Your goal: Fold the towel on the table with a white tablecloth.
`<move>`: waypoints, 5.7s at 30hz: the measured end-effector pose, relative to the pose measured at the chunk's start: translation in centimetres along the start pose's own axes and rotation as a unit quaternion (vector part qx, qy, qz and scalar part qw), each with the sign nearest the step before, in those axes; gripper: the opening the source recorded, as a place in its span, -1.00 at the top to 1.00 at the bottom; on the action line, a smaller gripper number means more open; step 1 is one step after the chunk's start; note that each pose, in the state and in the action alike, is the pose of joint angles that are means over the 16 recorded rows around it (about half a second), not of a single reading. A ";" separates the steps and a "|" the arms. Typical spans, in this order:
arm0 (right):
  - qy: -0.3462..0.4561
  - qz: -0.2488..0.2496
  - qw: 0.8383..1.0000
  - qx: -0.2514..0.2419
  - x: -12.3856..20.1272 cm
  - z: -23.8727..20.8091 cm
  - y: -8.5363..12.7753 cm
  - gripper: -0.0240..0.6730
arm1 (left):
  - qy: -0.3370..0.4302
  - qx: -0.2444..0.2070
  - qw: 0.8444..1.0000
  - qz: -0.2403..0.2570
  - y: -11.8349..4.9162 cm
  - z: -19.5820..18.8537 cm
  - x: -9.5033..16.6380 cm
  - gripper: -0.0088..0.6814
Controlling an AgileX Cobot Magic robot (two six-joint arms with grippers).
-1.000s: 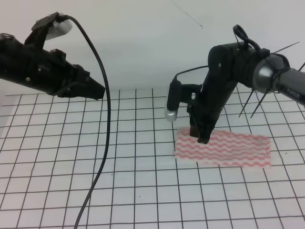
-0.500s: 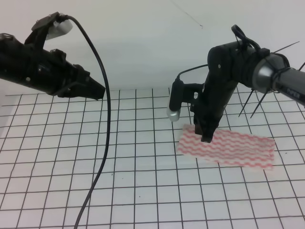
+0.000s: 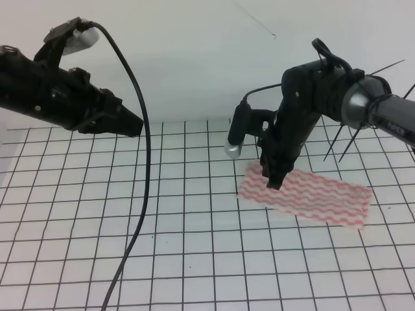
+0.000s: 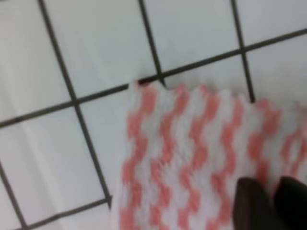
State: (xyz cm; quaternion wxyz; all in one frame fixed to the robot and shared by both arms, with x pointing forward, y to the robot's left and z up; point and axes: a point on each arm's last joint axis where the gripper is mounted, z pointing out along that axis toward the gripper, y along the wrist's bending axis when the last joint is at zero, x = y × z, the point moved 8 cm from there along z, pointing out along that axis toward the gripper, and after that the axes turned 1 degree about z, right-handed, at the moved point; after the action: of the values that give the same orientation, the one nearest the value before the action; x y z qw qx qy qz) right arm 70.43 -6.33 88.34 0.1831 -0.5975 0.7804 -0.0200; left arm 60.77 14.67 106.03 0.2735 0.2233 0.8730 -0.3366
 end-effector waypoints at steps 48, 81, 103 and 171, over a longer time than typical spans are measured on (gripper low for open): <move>0.070 0.569 0.813 -0.100 14.9 -6.0 6.4 -0.05 | -0.009 0.077 0.997 0.021 -2.8 -0.1 -0.3 0.97; 0.042 0.664 0.744 -0.063 15.7 -2.9 5.4 -0.04 | -0.013 0.081 0.996 0.025 -3.0 0.0 -0.4 0.98; 0.052 0.629 0.773 -0.064 16.0 -2.5 5.4 0.67 | -0.012 0.082 0.996 0.025 -3.0 0.0 -0.4 0.97; 0.079 0.484 0.870 -0.061 15.4 -6.8 3.0 0.92 | 0.094 0.143 0.985 -0.005 -5.6 29.6 1.8 0.97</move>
State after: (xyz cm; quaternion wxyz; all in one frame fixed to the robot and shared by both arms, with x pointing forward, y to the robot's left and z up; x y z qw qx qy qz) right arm 62.22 -21.20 89.95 0.0705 -0.1518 0.9833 0.0719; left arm 65.88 -9.78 89.04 0.1539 0.2861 0.8386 -0.4373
